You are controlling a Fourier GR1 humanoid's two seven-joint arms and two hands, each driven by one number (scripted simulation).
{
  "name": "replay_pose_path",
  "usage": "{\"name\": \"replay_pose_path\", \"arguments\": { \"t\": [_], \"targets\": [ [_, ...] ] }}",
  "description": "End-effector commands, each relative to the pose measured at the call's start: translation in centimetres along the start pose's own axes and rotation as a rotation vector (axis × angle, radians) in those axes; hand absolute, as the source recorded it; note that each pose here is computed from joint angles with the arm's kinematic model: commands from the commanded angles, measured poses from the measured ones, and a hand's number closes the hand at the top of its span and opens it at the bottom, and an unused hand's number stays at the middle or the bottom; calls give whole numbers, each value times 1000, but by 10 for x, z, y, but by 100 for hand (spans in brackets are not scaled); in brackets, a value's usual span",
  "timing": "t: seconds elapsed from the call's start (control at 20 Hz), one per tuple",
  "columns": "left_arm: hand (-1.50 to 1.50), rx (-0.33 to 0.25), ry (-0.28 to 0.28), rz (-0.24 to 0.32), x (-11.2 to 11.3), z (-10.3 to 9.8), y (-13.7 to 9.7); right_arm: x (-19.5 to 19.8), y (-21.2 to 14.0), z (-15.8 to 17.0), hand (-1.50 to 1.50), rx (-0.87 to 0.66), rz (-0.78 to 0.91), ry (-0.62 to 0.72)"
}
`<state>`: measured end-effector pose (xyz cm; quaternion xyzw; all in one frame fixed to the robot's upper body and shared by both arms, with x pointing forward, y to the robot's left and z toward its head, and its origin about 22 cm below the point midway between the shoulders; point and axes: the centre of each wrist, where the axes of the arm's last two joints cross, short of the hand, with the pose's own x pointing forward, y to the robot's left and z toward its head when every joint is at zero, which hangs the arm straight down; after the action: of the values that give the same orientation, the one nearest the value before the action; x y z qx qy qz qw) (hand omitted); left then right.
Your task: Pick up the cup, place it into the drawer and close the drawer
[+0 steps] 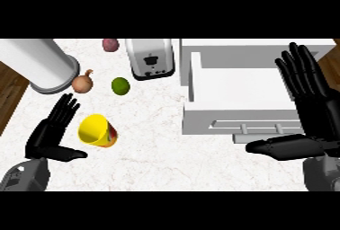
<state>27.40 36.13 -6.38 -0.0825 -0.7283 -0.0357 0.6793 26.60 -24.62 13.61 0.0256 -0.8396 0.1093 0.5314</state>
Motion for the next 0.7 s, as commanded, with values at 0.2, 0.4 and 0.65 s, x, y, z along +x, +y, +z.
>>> {"name": "replay_pose_path", "arguments": {
  "t": [0.2, 0.4, 0.65],
  "targets": [
    [-150, 37, 25, -42, -43, 3, 7, 4, 6, -3, -150, -2, -3, -5],
    [-150, 23, 18, -11, -45, 9, 19, 10, -9, -20, -150, -1, -3, -2],
    [-150, 46, -21, -3, -67, 25, 1, -3, -1, -11, -150, 8, -6, -2]
  ]
}}
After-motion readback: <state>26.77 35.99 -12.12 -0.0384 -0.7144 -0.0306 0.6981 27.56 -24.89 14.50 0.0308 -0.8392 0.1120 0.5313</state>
